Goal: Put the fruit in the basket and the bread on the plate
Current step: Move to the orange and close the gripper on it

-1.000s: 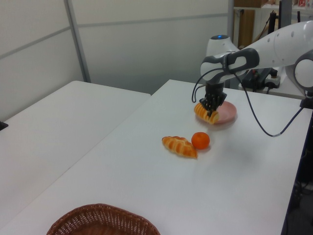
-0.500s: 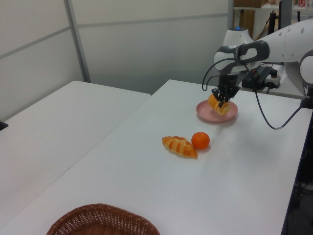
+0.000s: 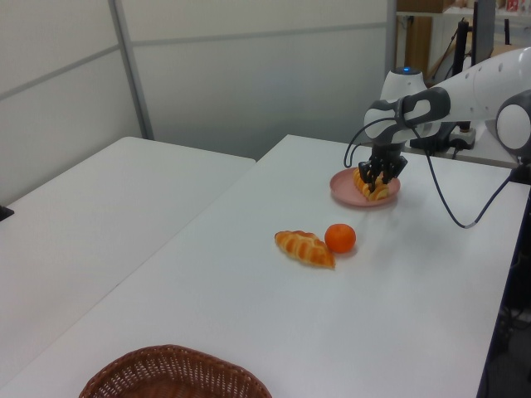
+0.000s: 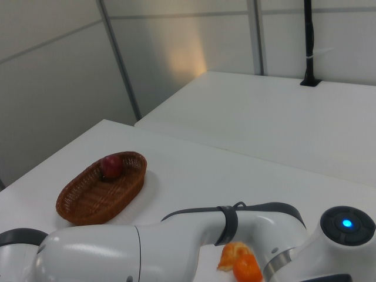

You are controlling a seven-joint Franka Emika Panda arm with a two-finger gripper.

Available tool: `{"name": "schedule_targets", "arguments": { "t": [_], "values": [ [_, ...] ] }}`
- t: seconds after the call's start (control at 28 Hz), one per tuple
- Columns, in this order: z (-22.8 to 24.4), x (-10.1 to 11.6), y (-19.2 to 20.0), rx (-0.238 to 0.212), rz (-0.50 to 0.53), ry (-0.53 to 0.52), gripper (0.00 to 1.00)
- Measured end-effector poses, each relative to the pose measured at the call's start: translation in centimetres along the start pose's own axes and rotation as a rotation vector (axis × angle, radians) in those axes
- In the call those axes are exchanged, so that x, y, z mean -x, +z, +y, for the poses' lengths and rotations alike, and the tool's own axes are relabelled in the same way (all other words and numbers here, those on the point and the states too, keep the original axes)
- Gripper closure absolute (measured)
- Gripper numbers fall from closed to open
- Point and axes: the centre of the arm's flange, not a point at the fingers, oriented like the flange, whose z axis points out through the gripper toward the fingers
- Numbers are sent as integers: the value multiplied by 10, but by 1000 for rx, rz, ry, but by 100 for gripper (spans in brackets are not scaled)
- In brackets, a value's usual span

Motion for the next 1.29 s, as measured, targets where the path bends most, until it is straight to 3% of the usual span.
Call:
{"name": "schedule_targets", "arguments": {
  "t": [0.07, 0.29, 0.54, 0.75, 0.96, 1.14, 1.29],
  "values": [
    [-1, -3, -5, 9, 11, -11, 50],
    [-4, -2, -25, 38, -25, -96, 30],
    [-11, 4, -74, 40, -76, -242, 1],
    [-77, 24, -90, 46, -146, -393, 0],
    [-181, 75, -59, 85, -230, -550, 0],
    [-216, 109, -44, 112, -268, -574, 0],
    [-218, 124, -50, 113, -244, -583, 0]
  ]
}}
